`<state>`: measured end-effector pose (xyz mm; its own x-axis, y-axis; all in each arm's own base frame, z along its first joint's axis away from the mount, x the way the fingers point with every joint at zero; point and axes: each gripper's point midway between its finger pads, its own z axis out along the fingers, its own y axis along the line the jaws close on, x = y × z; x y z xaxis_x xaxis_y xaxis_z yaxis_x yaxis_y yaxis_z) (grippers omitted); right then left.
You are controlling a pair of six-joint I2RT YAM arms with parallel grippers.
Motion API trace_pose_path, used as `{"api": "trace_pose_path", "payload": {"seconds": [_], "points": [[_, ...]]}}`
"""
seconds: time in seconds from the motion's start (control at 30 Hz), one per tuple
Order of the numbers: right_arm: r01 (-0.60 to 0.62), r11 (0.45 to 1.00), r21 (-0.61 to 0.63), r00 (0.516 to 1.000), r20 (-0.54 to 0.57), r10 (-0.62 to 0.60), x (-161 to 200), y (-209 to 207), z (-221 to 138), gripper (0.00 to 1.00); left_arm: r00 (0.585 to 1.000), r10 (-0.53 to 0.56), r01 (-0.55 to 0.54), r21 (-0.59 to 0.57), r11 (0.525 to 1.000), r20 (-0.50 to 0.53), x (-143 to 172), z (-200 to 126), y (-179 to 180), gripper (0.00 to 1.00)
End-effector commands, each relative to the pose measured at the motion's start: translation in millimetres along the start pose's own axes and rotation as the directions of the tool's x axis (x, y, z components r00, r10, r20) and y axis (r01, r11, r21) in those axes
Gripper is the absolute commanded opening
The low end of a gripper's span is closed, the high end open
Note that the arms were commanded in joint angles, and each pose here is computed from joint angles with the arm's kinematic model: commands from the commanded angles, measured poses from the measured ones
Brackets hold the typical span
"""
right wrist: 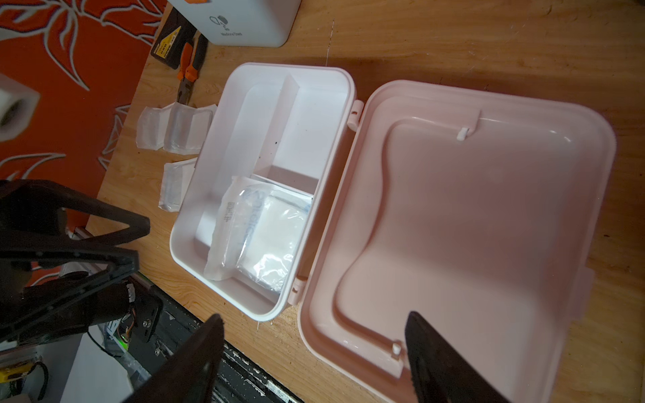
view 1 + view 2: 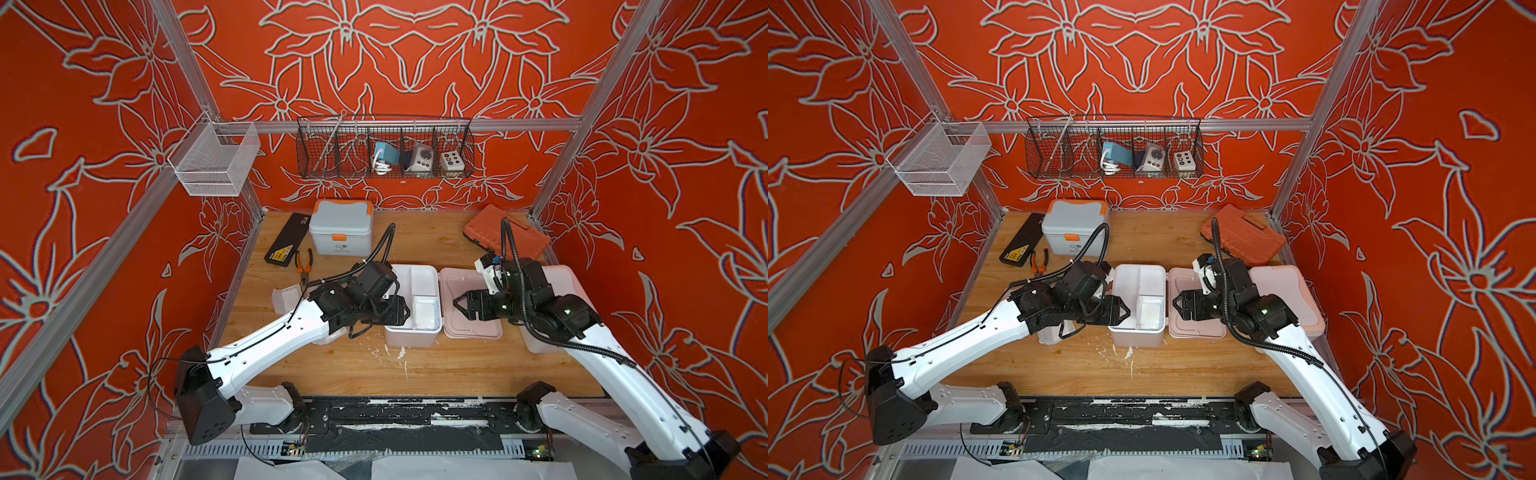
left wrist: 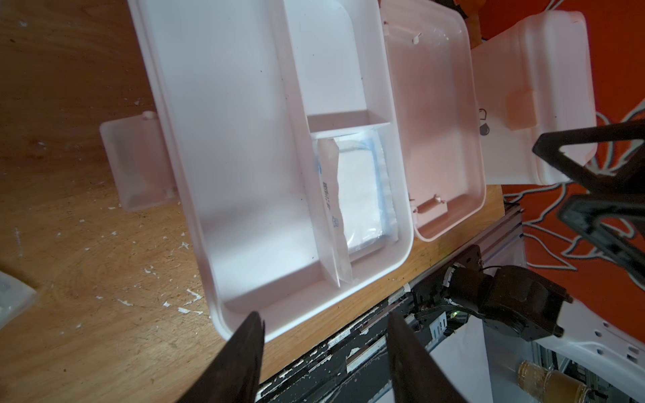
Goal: Open first aid kits and take out gauze
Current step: Pick up the gauze from the first aid kit.
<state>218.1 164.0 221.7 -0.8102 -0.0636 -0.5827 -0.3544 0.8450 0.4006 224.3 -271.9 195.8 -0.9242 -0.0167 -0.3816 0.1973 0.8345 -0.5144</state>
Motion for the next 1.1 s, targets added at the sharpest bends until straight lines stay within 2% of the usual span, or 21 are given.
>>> {"api": "trace_pose_path", "payload": {"seconds": [0.0, 0.17, 0.37, 0.53, 0.63, 0.73, 0.9, 1.07], "points": [[0.000, 1.000, 0.013, 1.000, 0.000, 0.000, 3, -3, 0, 0.82, 1.000, 0.003, -0.002, 0.064, 0.998, -0.010, 1, 12, -10, 0.50], [-0.003, 1.000, 0.011, 1.000, -0.004, 0.003, 5, -3, 2, 0.82, 0.999, 0.006, -0.004, 0.071, 0.997, -0.034, 3, 26, -11, 0.48], [-0.003, 1.000, 0.013, 1.000, -0.003, 0.003, 5, -4, 1, 0.82, 0.999, 0.025, -0.024, 0.028, 0.999, -0.041, 0, 40, -5, 0.42], [-0.001, 1.000, 0.014, 1.000, -0.002, 0.001, 7, -4, 0, 0.82, 0.997, 0.044, -0.045, -0.015, 0.999, -0.055, -3, 51, 0, 0.30], [-0.001, 1.000, 0.015, 1.000, -0.001, 0.001, 7, -4, 0, 0.82, 0.997, 0.047, -0.048, -0.008, 0.999, -0.062, -4, 54, -3, 0.18], [-0.002, 1.000, 0.016, 1.000, -0.002, 0.002, 8, -5, 0, 0.82, 0.997, 0.052, -0.052, 0.002, 0.999, -0.057, -6, 53, -6, 0.15], [0.000, 1.000, 0.014, 1.000, -0.004, 0.000, 8, -4, 1, 0.82, 0.997, 0.057, -0.057, 0.011, 0.998, -0.051, -9, 50, -10, 0.01], [0.002, 1.000, 0.012, 1.000, -0.005, -0.002, 7, -4, 2, 0.82, 0.998, 0.065, -0.064, 0.011, 0.998, -0.025, -15, 41, -13, 0.00]]}}
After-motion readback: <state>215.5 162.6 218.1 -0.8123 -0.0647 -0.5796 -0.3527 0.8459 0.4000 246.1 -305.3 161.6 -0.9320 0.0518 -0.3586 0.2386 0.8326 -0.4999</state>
